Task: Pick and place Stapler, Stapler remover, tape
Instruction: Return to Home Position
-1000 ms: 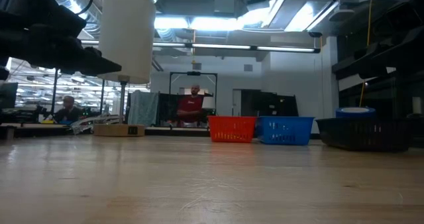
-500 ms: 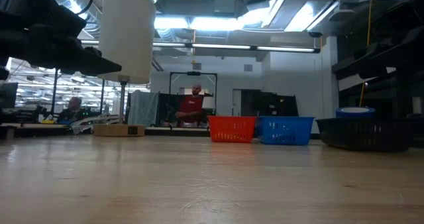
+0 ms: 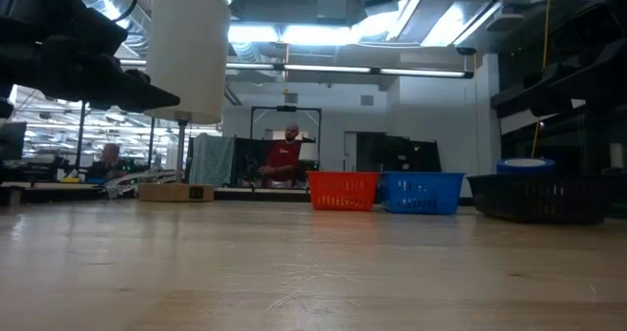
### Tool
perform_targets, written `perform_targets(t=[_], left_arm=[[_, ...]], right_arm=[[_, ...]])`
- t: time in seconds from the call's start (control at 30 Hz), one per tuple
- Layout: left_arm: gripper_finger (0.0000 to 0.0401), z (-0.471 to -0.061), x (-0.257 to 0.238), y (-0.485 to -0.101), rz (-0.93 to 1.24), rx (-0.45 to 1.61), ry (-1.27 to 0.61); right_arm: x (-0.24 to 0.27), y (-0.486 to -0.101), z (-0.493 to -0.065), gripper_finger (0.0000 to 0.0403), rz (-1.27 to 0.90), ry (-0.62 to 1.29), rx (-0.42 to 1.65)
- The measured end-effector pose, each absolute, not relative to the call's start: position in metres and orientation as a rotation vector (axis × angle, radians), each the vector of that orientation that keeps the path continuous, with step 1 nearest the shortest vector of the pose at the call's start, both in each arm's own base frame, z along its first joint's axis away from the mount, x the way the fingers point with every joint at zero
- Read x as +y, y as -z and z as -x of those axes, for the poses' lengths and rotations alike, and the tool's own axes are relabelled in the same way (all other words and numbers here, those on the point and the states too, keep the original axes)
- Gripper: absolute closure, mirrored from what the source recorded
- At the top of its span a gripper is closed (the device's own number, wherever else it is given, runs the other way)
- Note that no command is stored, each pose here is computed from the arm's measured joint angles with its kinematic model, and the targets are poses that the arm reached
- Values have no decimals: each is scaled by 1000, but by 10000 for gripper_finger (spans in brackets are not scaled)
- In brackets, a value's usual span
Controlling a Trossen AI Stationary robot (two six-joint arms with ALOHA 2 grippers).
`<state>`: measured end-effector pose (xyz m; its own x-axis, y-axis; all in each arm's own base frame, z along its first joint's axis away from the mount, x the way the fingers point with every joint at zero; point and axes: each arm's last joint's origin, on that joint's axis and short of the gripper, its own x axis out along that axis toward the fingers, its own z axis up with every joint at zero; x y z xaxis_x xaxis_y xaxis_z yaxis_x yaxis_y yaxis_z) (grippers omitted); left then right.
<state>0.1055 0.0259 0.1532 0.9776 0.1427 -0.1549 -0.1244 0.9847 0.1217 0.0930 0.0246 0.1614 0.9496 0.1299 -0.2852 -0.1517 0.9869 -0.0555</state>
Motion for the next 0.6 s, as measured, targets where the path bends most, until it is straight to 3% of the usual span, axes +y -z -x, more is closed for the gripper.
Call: perform_targets(t=[0.6], left_arm=[[199, -105, 26, -153, -112, 164, -135]], right_arm=[[25, -161, -93, 206, 77, -143, 285]])
